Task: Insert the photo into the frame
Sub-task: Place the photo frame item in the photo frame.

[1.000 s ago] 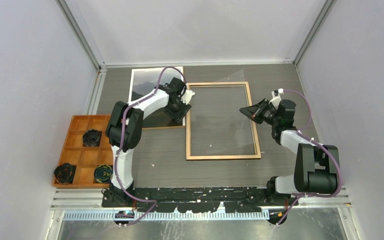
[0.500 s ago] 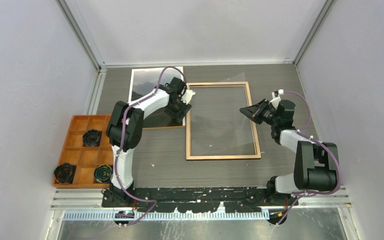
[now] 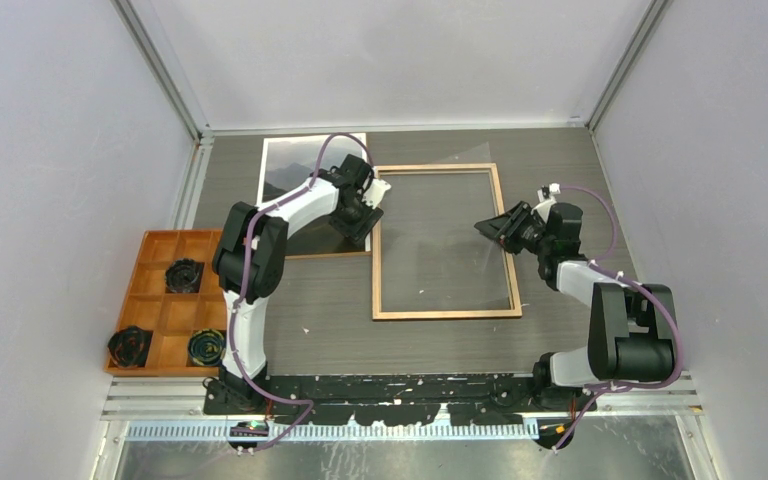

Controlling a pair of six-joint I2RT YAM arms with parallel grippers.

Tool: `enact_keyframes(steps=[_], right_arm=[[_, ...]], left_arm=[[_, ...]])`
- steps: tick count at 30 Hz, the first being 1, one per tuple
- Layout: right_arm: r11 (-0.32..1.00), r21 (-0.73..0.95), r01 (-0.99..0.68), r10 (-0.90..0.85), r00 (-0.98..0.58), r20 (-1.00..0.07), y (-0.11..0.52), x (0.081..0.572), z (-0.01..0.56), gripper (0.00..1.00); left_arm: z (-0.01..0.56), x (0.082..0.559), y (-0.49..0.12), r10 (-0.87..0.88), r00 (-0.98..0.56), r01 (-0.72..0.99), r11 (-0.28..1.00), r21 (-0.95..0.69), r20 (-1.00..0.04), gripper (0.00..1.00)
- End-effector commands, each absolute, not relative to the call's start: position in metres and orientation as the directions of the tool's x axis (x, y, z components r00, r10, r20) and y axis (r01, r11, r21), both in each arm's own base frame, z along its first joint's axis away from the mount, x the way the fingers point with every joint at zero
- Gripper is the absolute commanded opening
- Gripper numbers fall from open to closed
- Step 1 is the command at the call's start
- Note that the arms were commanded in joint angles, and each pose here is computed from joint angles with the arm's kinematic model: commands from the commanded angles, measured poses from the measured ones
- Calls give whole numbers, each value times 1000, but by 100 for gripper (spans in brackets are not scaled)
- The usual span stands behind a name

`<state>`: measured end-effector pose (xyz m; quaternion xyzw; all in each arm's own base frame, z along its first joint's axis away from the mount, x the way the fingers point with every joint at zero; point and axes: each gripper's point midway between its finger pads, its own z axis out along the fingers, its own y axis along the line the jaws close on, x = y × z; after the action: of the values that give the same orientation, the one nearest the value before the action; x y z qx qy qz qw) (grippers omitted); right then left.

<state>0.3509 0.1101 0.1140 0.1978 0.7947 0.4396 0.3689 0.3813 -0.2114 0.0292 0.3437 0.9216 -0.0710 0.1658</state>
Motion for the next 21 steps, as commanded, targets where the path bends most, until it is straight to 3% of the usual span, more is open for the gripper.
enact_keyframes(steps=[1, 10, 21], right_arm=[[576, 817, -40, 592, -668, -450, 118, 352, 114, 39], [693, 721, 6, 532, -679, -505, 108, 352, 105, 70], [814, 580, 27, 416, -725, -549, 111, 349, 95, 91]], left_arm=[[28, 385, -215, 617, -696, 666, 746, -9, -368, 51], [29, 384, -214, 620, -692, 668, 744, -5, -370, 51], [29, 383, -212, 627, -687, 673, 740, 5, -368, 51]])
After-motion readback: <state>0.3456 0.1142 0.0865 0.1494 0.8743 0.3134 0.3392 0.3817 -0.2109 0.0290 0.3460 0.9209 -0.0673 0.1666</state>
